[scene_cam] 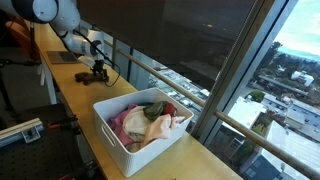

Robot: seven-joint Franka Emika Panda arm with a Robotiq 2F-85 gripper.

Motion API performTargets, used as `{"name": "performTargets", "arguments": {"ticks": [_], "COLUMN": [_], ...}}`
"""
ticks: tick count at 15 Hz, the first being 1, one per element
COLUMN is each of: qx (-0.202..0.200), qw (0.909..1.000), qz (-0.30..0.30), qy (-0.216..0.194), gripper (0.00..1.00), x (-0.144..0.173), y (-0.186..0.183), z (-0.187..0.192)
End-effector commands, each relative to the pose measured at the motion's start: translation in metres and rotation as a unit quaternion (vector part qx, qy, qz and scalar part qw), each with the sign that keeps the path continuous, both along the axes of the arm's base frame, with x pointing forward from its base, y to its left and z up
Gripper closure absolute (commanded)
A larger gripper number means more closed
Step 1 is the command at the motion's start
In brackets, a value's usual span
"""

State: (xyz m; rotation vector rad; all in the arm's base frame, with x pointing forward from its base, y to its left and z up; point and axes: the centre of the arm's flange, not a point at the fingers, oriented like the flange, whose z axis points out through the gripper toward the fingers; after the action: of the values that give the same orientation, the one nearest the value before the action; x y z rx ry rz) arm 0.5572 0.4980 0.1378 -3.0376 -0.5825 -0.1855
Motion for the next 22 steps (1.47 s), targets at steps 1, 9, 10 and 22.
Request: {"name": "performTargets", "arguments": {"ticks": [1,9,10,22], "qx": [0.007,0.026,0.028,0.022], "qw": [0.9998,0.9994,0.9993,0.9978], "qz": [0.012,0.015,0.017,0.034], "qy": [0.012,0.016,0.018,0.052], "gripper": [0.00,0.00,0.00,0.22], "x": [0.020,0.037,0.036,0.010], "y": [0.030,0.036,0.039,0.074], "z": [-0.001,0.020,0.019,-0.035]}}
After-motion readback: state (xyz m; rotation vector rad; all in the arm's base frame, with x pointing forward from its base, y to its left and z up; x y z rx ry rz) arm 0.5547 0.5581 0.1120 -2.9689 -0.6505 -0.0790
